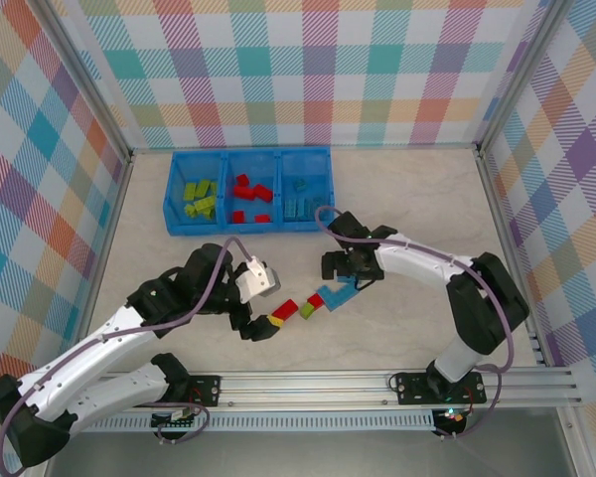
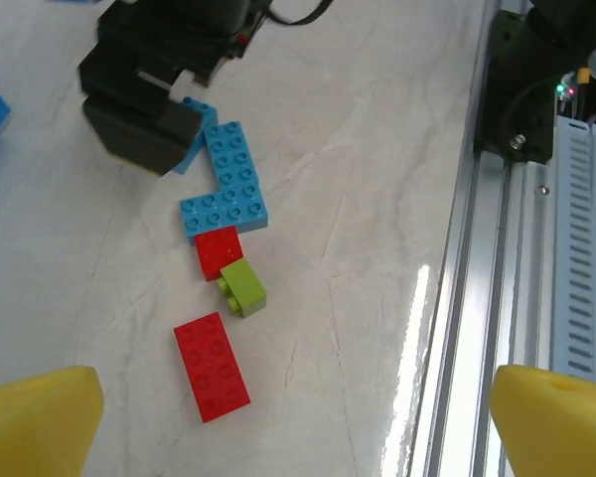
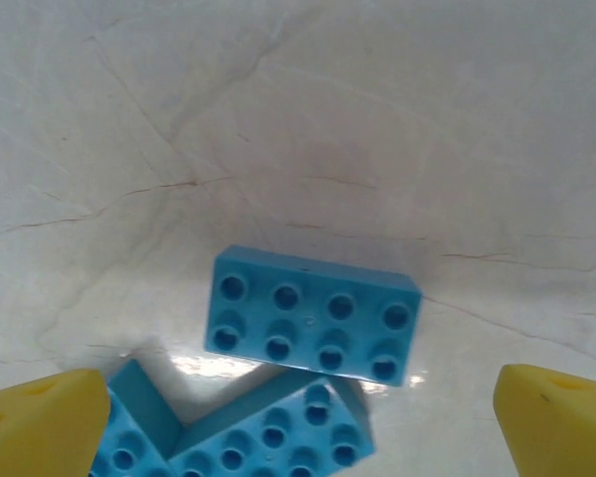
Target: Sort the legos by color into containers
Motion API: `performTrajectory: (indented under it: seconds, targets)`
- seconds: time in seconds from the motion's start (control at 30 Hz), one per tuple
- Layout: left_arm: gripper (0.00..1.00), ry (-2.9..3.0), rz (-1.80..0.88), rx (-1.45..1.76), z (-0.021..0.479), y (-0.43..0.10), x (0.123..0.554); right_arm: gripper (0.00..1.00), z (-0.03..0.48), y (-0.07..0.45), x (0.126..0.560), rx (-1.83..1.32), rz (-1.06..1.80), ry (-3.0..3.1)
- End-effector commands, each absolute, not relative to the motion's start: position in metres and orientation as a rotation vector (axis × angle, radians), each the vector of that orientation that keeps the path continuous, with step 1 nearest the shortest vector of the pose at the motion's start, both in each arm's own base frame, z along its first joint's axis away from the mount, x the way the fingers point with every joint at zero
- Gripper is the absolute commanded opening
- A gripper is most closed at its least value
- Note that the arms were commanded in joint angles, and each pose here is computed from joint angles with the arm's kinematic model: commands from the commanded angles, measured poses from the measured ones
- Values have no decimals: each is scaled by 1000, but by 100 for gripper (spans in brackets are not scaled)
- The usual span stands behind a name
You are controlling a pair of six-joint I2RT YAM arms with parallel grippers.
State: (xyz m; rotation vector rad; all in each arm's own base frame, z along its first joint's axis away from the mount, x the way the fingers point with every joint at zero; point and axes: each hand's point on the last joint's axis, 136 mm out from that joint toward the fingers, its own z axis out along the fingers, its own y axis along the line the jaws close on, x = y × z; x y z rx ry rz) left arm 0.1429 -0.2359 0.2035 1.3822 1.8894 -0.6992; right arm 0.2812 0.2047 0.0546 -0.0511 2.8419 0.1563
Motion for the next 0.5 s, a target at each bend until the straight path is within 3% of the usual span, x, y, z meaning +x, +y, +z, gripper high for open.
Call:
performTrajectory:
  seconds: [0.0, 0.17, 0.3, 0.47]
  targets:
    - [100, 1738, -679, 1588, 197, -240, 127, 100, 39, 215, 289, 64, 160, 2877]
    - [100, 1662, -679, 1736, 179, -229, 105, 92, 18, 198, 290, 101, -16, 2891]
    - [100, 1570, -677, 1782, 178, -225, 95, 67, 16, 194, 292, 99, -13, 2861]
    - [100, 1523, -638, 1784, 179, -223, 97, 49, 36, 199, 301, 63, 21, 2809]
